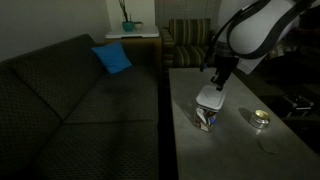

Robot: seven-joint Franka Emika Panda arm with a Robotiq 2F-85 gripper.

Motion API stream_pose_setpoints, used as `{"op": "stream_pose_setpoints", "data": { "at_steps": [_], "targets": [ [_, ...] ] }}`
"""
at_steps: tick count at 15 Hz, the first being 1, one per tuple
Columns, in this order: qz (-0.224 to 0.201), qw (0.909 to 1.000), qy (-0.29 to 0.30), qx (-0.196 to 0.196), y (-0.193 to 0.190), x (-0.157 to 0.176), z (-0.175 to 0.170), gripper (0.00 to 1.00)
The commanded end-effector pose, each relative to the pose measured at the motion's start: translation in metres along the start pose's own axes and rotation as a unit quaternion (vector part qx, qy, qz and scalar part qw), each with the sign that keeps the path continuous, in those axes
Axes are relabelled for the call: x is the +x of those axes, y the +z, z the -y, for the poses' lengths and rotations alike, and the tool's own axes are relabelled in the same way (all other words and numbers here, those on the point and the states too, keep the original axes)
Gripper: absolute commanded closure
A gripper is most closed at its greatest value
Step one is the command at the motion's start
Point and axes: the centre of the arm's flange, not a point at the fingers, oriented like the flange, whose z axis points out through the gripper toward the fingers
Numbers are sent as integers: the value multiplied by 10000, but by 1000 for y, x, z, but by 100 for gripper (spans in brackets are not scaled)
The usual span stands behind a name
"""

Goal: Put the white lid on top of the clear storage jar then press down the button on the lid

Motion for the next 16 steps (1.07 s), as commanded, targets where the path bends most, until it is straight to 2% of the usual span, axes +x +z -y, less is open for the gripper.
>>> {"op": "stream_pose_setpoints", "data": {
  "at_steps": [1,2,3,13,16],
  "targets": [
    [-132,9997,-77,-176,-30,-26,5,100],
    [-173,9996,-87,-193,-33,-27,6,90],
    [-203,9996,-72,-201,-37,-27,6,72],
    [-379,9992,-42,-153,-56,-32,14,4],
    [-409,9991,-35,-114,-58,-33,16,0]
  ]
}}
